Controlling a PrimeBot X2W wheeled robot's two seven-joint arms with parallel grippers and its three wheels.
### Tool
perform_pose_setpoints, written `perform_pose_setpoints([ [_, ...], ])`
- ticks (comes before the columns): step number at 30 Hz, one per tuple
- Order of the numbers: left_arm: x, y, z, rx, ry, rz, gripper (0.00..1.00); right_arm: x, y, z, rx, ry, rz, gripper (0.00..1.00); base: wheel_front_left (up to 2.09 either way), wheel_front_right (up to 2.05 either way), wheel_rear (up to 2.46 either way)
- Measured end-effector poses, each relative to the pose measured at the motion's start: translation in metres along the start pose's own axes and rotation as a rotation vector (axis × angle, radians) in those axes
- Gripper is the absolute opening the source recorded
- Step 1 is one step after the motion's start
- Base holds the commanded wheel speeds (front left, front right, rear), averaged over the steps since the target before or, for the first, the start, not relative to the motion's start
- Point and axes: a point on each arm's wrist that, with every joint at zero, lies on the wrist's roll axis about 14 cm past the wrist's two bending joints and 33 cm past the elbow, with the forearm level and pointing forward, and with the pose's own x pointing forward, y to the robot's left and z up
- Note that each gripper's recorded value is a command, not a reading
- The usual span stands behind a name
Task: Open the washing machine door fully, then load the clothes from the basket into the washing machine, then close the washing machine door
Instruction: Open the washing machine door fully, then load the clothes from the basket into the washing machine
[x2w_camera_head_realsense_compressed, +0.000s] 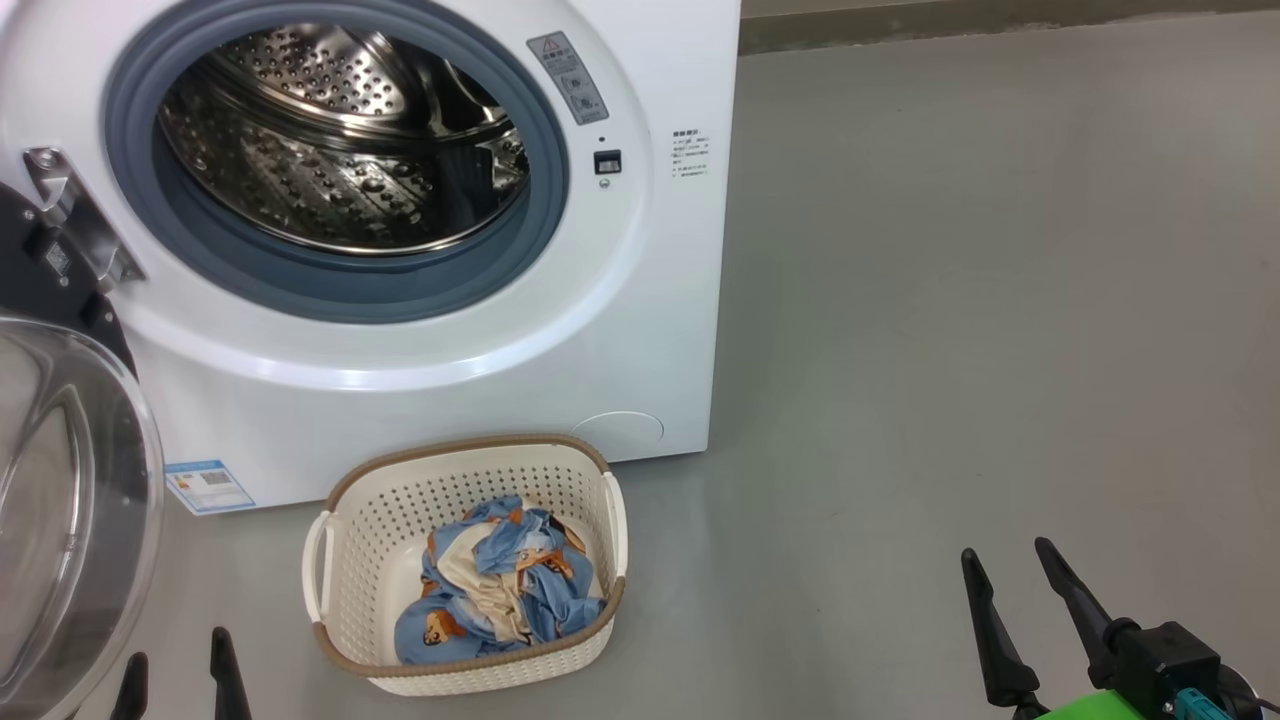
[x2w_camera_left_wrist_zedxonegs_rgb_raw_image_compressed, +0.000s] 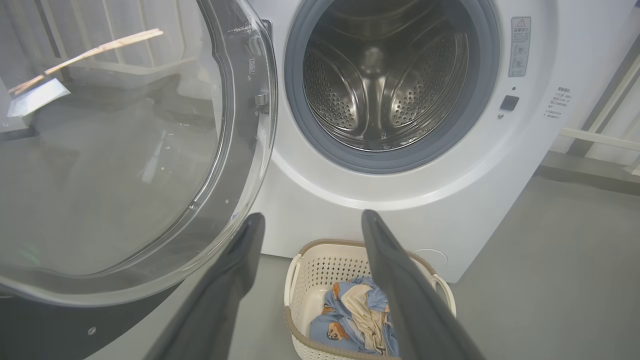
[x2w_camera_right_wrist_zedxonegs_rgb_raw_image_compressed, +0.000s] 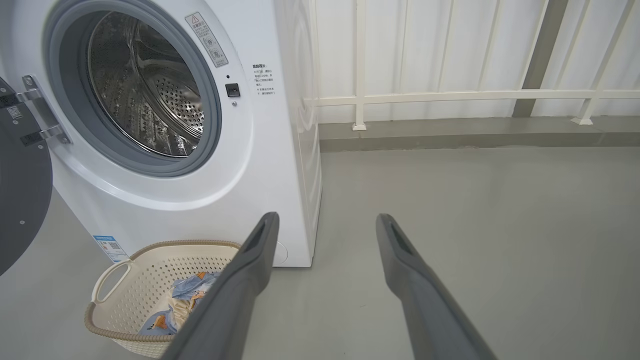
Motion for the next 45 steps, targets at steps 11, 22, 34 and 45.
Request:
perform_pose_setpoints([
  [11, -0.003, 0.005, 0.0, 0.003, 0.0, 0.023, 1.0, 0.003, 0.004, -0.001, 0.002, 0.001, 0.013, 1.0, 0.0, 0.0, 0.0],
  [22, -0.006, 0.013, -0.005, 0.005, 0.015, 0.055, 1.0, 0.007, 0.008, -0.004, 0.002, 0.011, 0.026, 1.0, 0.03, -0.03, 0.0],
  [34, -0.008, 0.017, -0.007, 0.0, 0.022, 0.075, 1.0, 0.009, 0.012, -0.005, 0.005, 0.015, 0.036, 1.0, 0.99, -0.99, 0.0],
  [45, -0.005, 0.018, -0.01, 0.025, 0.033, 0.084, 1.0, 0.01, 0.012, -0.011, 0.009, 0.033, 0.035, 1.0, 1.36, -1.36, 0.0],
])
